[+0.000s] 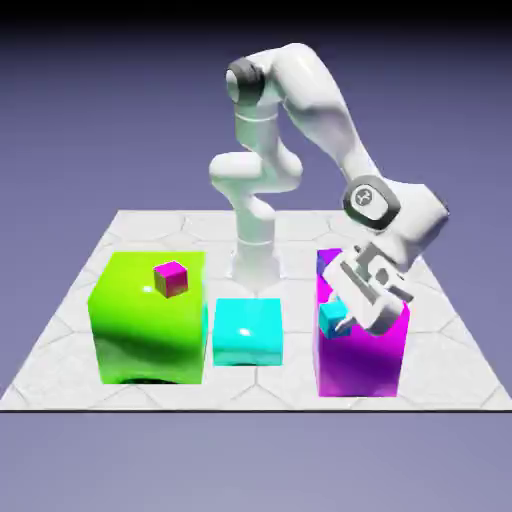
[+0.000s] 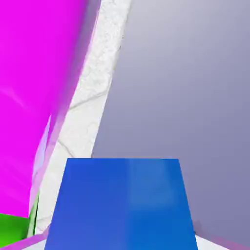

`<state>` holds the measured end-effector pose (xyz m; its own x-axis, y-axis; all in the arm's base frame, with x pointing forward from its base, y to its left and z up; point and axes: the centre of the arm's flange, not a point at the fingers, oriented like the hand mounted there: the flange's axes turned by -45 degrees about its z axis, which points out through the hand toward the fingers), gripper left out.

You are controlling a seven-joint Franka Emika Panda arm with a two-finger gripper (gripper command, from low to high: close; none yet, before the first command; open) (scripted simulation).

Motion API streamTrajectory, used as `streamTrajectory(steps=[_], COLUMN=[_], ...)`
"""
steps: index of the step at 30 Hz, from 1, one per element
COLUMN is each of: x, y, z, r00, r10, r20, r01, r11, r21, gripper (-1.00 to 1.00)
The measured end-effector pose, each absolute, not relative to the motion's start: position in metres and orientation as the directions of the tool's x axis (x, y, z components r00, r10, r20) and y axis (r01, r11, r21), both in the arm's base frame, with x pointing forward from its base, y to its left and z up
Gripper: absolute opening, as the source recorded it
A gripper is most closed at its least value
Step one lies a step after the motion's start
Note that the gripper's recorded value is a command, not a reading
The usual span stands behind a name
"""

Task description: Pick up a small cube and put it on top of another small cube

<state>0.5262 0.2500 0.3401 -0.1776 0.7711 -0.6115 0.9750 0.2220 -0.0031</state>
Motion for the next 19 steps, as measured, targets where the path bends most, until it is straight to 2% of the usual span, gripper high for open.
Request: streamTrajectory(steps=[8, 10, 15, 16, 19], x=[0.449, 0.417, 0.417, 0.417, 0.417], y=[0.326, 0.354, 0.329, 0.323, 0.330], z=[0.410, 0.438, 0.389, 0.379, 0.391], r00=[0.062, -0.004, -0.003, -0.003, -0.003], r10=[0.781, 0.780, 0.779, 0.780, 0.779], r20=[-0.621, -0.626, -0.626, -0.626, -0.627], r01=[0.997, 1.000, 1.000, 1.000, 1.000], r11=[-0.071, 0.003, 0.003, 0.003, 0.004], r21=[0.010, -0.001, -0.001, -0.002, 0.000], gripper=[-1.00, -1.00, -1.00, 1.00, 1.00])
